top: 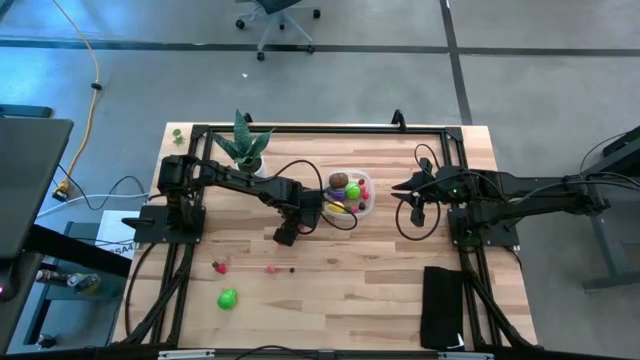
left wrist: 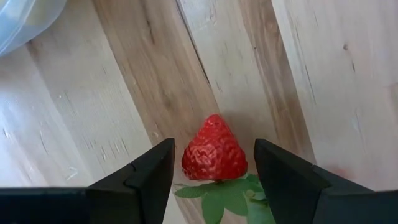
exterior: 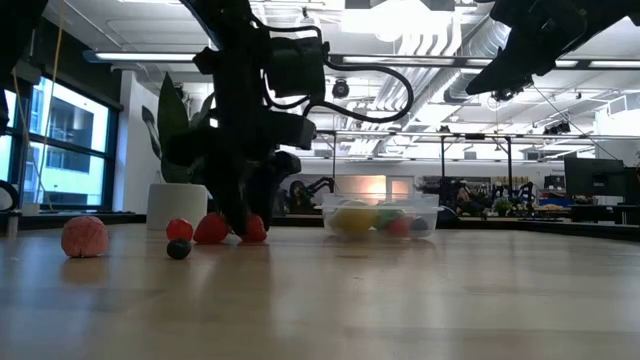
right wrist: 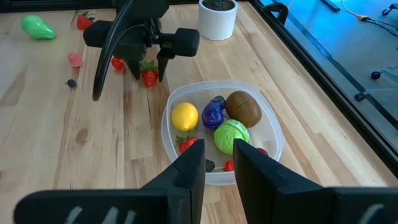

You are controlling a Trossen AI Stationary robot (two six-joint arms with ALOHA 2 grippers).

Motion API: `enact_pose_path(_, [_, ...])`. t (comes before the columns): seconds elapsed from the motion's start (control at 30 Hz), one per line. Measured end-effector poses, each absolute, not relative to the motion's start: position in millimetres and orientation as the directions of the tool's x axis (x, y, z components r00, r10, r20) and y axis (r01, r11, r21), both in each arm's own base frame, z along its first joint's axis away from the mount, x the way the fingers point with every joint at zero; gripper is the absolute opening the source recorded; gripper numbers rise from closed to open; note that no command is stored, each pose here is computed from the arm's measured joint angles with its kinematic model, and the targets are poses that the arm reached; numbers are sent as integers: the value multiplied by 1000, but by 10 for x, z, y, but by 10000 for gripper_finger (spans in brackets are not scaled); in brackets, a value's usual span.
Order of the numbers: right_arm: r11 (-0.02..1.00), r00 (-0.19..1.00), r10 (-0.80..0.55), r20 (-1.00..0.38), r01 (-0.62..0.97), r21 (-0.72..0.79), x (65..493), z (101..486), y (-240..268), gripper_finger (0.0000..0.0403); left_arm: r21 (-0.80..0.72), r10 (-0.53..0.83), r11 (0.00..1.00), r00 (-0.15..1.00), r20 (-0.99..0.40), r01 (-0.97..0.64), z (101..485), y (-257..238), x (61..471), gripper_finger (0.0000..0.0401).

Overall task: Pick and placing Produce into tupperware
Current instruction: Put the top right strawberry into the transparent bin

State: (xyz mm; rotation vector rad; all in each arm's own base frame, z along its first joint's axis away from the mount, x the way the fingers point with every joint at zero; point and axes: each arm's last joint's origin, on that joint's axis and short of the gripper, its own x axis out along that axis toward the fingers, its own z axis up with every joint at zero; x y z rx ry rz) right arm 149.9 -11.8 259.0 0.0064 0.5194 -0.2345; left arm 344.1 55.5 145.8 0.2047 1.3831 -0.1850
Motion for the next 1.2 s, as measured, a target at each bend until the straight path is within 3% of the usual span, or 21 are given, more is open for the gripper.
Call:
enact_pose_path(0.8, [973,842,-220,-492,224,-53,1499,2591,-118,73,74,22,954,177,-984,291,1463,565,3443,207])
enact_pose_path(1.2, [973,842,-220,-492,224,-53,1499,2591,-118,73,64,6,952,190,-982,299,1466,561,3453,153])
